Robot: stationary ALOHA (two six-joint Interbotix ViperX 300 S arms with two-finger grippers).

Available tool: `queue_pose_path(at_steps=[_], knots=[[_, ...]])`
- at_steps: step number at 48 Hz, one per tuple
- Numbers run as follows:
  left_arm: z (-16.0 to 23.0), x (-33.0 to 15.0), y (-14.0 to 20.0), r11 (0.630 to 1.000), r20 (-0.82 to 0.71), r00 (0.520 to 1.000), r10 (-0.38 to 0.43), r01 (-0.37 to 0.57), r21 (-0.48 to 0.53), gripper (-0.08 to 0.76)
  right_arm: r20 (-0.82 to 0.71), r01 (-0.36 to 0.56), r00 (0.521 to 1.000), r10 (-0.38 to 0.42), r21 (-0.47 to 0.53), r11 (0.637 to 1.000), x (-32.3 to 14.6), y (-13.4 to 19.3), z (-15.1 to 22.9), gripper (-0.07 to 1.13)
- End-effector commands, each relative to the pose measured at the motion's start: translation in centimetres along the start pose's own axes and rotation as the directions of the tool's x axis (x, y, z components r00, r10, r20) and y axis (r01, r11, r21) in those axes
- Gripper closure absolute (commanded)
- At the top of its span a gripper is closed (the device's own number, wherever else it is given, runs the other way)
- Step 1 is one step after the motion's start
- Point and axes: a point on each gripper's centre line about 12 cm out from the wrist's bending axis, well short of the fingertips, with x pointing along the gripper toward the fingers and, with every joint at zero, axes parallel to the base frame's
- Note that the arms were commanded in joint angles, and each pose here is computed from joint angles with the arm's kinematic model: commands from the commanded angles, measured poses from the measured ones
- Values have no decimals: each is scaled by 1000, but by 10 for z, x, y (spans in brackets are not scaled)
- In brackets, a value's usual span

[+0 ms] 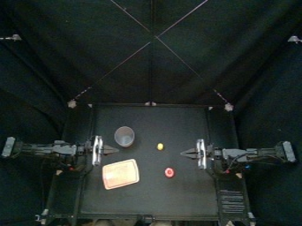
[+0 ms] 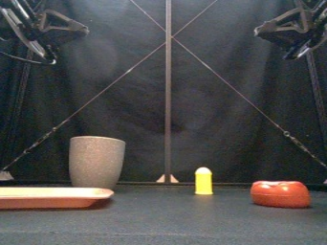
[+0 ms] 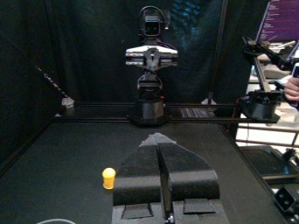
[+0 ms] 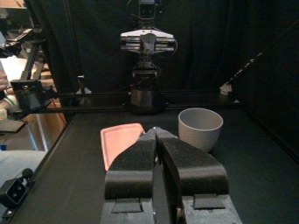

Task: Pick the yellow can then place it in the grey bowl
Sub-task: Pick the yellow can

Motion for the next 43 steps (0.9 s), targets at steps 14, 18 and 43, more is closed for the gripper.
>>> queue_pose_path(at_steps=[14, 18, 43], knots=[[11, 5, 1, 999, 21, 1000, 2, -3, 33, 705, -141, 155, 977, -160, -49, 987, 23, -38, -31, 1051], [9, 5, 2, 999, 20, 1000, 6, -7, 47, 705, -178, 190, 964, -197, -53, 980, 28, -48, -41, 1051], [8, 5, 6, 999, 17, 1000, 24, -25, 46, 705, -329, 285, 906, -266, 9, 959, 86, -80, -102, 505]])
